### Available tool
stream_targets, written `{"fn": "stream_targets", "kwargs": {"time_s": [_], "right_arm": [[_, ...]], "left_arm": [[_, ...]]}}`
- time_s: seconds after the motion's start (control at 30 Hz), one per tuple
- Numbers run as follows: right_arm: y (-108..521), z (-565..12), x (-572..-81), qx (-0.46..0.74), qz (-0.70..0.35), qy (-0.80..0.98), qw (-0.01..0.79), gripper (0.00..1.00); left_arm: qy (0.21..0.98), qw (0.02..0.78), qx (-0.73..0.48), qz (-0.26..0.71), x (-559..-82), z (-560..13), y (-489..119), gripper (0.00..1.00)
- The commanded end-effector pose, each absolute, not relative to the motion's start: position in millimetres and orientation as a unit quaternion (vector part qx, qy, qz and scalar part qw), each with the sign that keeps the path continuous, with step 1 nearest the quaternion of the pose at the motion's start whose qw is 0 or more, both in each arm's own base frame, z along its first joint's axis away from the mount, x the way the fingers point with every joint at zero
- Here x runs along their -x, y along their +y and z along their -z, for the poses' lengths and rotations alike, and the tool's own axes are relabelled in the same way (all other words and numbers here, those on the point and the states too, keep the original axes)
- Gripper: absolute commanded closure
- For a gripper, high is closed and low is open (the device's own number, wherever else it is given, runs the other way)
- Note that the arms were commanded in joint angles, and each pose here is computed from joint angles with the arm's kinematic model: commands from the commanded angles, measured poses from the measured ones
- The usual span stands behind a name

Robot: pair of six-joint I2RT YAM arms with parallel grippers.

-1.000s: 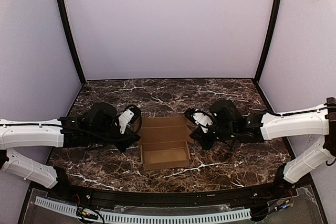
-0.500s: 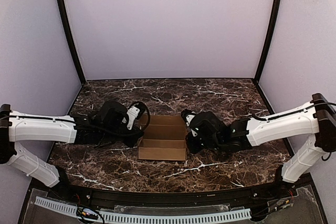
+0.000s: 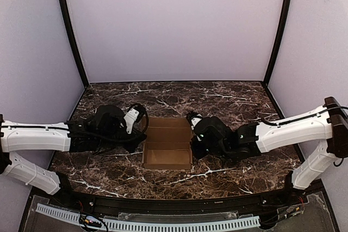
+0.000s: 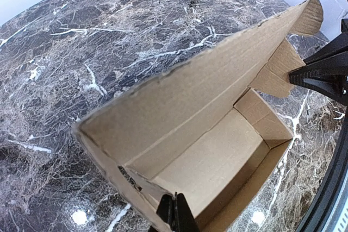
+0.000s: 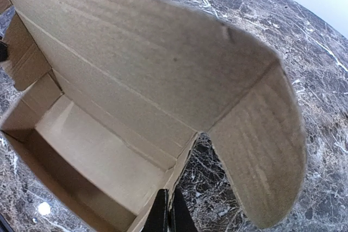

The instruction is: Fold the paper box

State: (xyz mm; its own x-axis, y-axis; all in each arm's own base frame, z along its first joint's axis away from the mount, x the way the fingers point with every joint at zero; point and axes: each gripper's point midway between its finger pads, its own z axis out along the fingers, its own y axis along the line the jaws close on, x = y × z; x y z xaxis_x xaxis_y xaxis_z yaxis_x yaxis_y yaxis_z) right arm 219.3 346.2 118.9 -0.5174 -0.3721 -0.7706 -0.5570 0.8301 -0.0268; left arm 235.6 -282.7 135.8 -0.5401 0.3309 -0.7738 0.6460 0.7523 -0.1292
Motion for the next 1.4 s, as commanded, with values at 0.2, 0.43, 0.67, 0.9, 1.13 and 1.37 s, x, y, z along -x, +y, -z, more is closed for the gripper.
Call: {"fn": "stream_targets", "kwargs": {"time_s": [0.2, 0.43, 0.67, 0.9, 1.13, 1.37], "right_arm": [[371, -156, -208, 0.241, -0.200, 0.847, 0.429, 1.00], [376, -143, -205, 0.220, -0.193, 0.853, 0.432, 1.00], [373, -132, -204, 0.213, -0.178, 0.858, 0.433, 1.00], [368, -124, -203, 0.195, -0.176, 0.865, 0.428, 1.00], [371, -127, -200, 0.189, -0.183, 0.864, 0.429, 1.00], [366, -110, -191, 0.192, -0.175, 0.871, 0.416, 1.00]], "left_arm": [[0.832, 0.394, -0.305, 0.244, -218, -134, -289, 1.00], [0.837, 0.389, -0.305, 0.234, -218, -122, -292, 1.00], [0.839, 0.385, -0.306, 0.232, -218, -117, -296, 1.00], [0.838, 0.382, -0.313, 0.232, -215, -116, -299, 1.00], [0.836, 0.383, -0.316, 0.234, -212, -118, -301, 1.00], [0.835, 0.384, -0.317, 0.235, -209, -118, -300, 1.00]]}}
